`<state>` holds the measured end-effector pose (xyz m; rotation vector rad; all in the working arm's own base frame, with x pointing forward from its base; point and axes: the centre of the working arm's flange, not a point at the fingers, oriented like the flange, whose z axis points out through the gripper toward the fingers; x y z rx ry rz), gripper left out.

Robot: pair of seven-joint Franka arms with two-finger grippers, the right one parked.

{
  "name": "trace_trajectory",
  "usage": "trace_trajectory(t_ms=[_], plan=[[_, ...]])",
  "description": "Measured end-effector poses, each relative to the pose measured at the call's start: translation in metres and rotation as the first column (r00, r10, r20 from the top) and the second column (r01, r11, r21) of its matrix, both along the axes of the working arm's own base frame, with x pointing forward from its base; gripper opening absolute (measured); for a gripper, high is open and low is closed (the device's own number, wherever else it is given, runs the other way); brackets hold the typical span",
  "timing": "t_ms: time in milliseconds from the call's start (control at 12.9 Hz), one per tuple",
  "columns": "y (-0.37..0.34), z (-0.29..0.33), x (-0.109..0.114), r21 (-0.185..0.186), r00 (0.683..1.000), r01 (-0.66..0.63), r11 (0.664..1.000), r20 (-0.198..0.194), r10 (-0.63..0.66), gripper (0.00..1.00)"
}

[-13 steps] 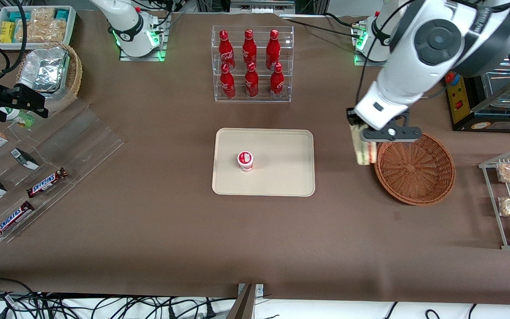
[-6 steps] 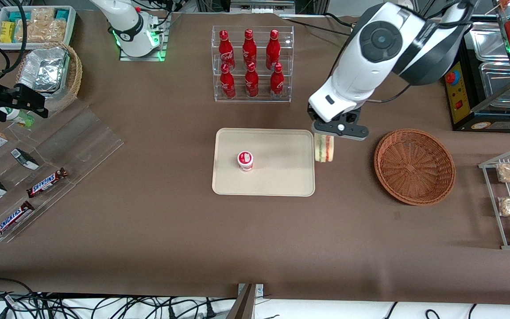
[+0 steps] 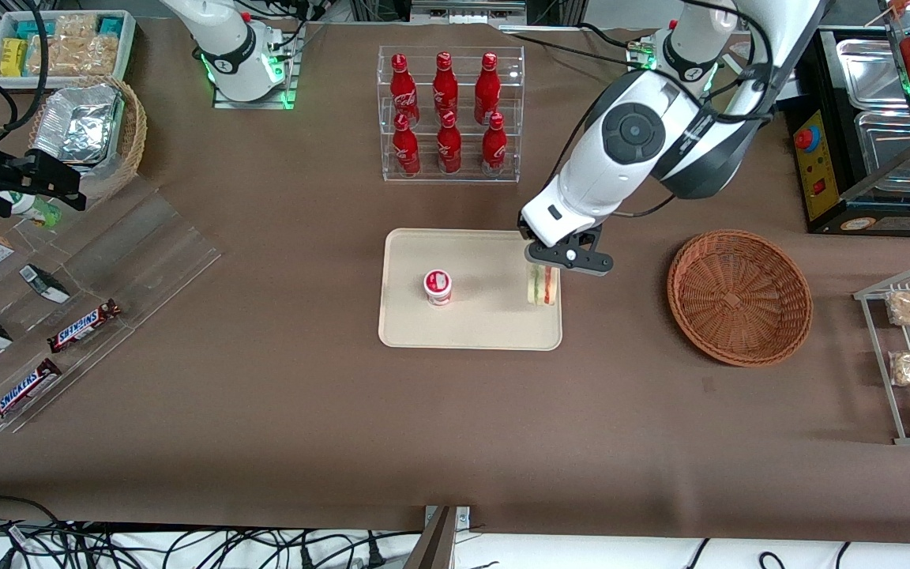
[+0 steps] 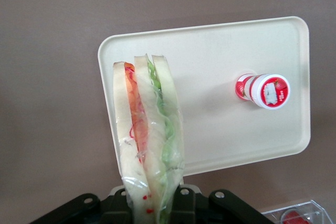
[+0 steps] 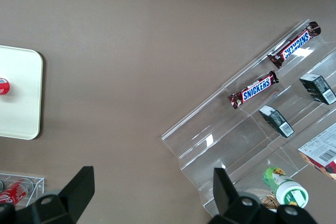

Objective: Place sandwich from basket to tray
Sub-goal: 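Carry the sandwich over the cream tray beside the yogurt cup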

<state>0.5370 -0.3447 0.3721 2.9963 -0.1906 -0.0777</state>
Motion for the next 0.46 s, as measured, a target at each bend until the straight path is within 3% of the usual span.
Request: trace_trajectory(t_ms=[465], plan=[[-0.03,-0.072,-0.009,0.064,1.0,-0.012,0.998,0.024,0.011,0.19]])
